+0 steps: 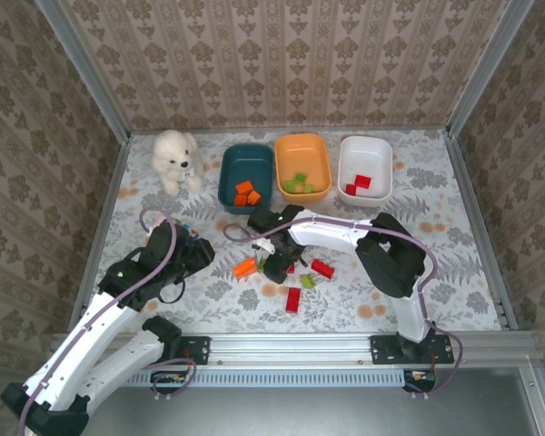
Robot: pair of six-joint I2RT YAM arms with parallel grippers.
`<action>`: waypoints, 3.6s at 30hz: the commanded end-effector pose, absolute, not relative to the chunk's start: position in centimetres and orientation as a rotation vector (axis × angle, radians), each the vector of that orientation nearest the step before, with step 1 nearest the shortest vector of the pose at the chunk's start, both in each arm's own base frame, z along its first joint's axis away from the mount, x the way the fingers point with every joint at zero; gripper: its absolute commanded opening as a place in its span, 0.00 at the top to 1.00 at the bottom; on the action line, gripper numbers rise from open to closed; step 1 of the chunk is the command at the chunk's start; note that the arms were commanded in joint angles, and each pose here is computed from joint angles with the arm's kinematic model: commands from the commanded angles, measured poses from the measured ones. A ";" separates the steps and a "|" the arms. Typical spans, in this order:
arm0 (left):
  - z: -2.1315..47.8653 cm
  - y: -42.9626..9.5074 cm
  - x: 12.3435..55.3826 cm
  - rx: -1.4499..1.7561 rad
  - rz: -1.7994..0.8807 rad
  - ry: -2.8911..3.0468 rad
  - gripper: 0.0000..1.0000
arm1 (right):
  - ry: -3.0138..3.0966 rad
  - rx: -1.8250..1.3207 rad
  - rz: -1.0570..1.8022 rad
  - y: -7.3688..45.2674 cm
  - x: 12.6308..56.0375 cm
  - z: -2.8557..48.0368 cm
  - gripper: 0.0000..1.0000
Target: Sort the legos into containers by color
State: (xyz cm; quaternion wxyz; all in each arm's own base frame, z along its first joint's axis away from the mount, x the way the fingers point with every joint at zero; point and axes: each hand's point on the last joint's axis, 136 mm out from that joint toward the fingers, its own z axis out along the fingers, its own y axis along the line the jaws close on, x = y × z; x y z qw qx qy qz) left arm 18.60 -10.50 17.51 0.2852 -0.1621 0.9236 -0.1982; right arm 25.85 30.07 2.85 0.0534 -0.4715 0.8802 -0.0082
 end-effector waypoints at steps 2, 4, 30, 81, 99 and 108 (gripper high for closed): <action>18.4 -10.8 18.6 -0.427 -0.553 2.461 0.41 | 2.683 -1.453 -0.054 30.4 26.3 2.0 0.21; 18.3 -10.8 18.5 -0.424 -0.554 2.464 0.41 | 2.690 -1.450 -0.046 30.5 26.3 1.9 0.29; 19.1 -19.0 22.5 -0.116 -0.671 2.504 0.40 | 2.622 0.091 0.003 10.3 40.5 18.3 0.68; 14.6 -16.5 21.9 -0.755 -0.602 2.660 0.33 | 2.317 0.029 0.372 17.0 43.1 27.4 0.33; 5.9 -19.1 20.8 -2.165 -0.555 2.054 0.19 | 2.404 -0.317 0.636 21.4 24.0 23.1 0.31; 4.6 -21.2 23.0 -2.247 -0.585 1.878 0.19 | 2.397 -0.364 0.606 20.4 23.0 23.7 0.30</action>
